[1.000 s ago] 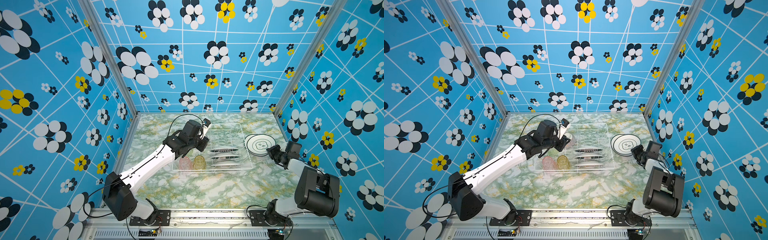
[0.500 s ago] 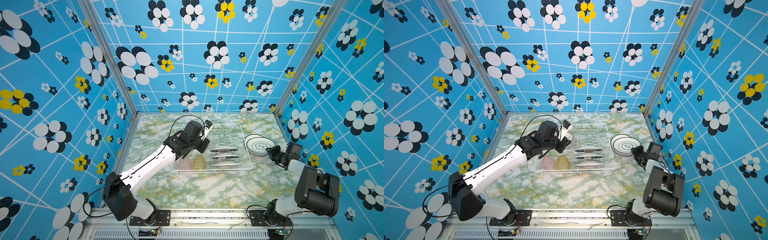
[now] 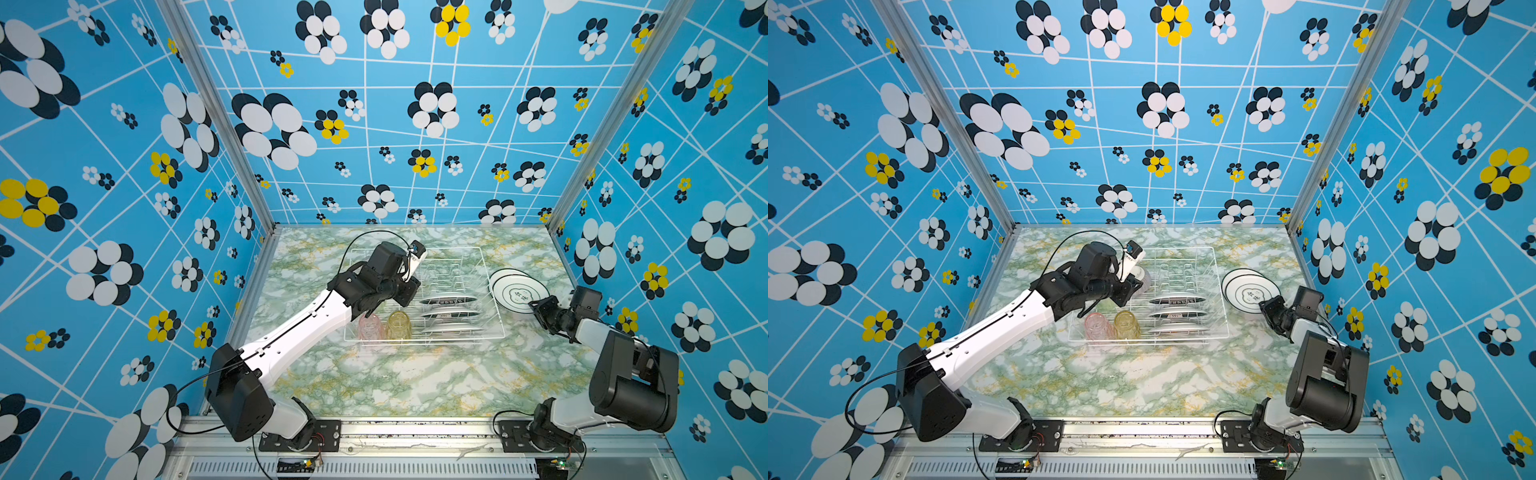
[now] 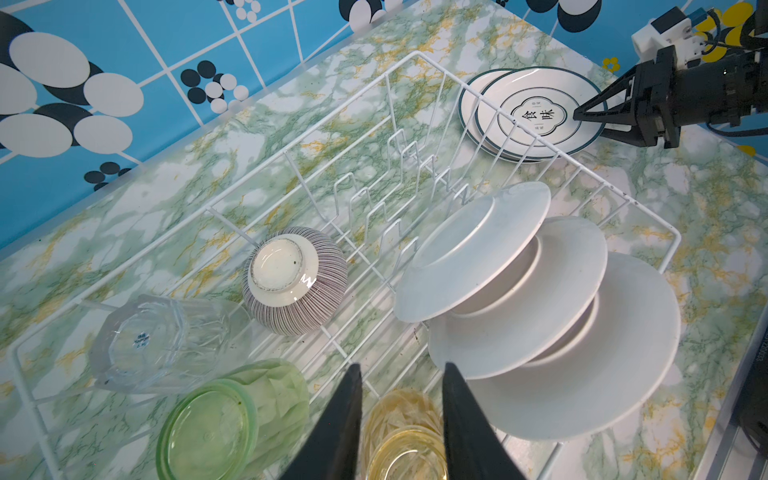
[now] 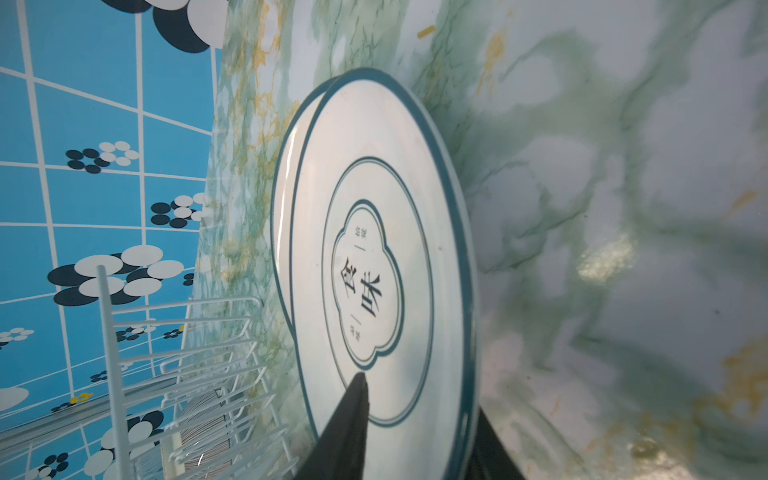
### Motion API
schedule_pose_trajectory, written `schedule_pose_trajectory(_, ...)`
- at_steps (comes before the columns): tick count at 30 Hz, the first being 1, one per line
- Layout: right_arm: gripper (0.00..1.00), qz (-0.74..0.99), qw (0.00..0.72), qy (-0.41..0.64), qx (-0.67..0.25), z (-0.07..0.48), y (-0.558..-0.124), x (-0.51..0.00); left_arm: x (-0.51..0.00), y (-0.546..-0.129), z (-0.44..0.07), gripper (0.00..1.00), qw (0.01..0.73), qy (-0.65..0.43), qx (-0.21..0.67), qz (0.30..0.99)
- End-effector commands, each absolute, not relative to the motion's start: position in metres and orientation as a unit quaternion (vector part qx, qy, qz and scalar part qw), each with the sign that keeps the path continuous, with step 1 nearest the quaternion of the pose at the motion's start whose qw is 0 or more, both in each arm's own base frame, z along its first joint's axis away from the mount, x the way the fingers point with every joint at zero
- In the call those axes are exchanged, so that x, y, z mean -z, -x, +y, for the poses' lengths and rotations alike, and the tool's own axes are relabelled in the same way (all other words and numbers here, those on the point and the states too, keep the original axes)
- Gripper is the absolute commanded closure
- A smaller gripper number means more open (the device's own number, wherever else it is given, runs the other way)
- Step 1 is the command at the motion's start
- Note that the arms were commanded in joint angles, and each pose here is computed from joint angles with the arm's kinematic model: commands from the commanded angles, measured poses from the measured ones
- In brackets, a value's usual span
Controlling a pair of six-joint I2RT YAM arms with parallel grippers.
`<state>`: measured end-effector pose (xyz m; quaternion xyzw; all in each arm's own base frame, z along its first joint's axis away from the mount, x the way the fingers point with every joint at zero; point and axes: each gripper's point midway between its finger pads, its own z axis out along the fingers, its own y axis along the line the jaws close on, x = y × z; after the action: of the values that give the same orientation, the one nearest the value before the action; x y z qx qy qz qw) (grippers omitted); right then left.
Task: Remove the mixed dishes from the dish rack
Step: 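Set the teal-rimmed plate onto the first plate and open the right gripper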
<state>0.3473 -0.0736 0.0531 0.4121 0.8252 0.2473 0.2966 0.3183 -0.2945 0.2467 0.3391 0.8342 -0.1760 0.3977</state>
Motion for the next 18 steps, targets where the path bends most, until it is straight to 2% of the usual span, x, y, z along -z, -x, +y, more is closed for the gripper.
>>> schedule_pose_trajectory(1, 0.63, 0.834, 0.294, -0.405, -0.232, -0.078, -0.346, -0.056, -0.248, -0.318, -0.301, 0.66, 0.391, -0.352, 0.178, 0.832)
schedule_pose_trajectory(12, 0.53, 0.853, 0.279, -0.394, -0.196, -0.082, -0.334, -0.053, -0.241, -0.318, -0.300, 0.66, 0.385, -0.355, 0.174, 0.834)
schedule_pose_trajectory(18, 0.40, 0.872, 0.259, -0.388, -0.145, -0.095, -0.327, -0.050, -0.236, -0.318, -0.301, 0.67, 0.378, -0.357, 0.173, 0.836)
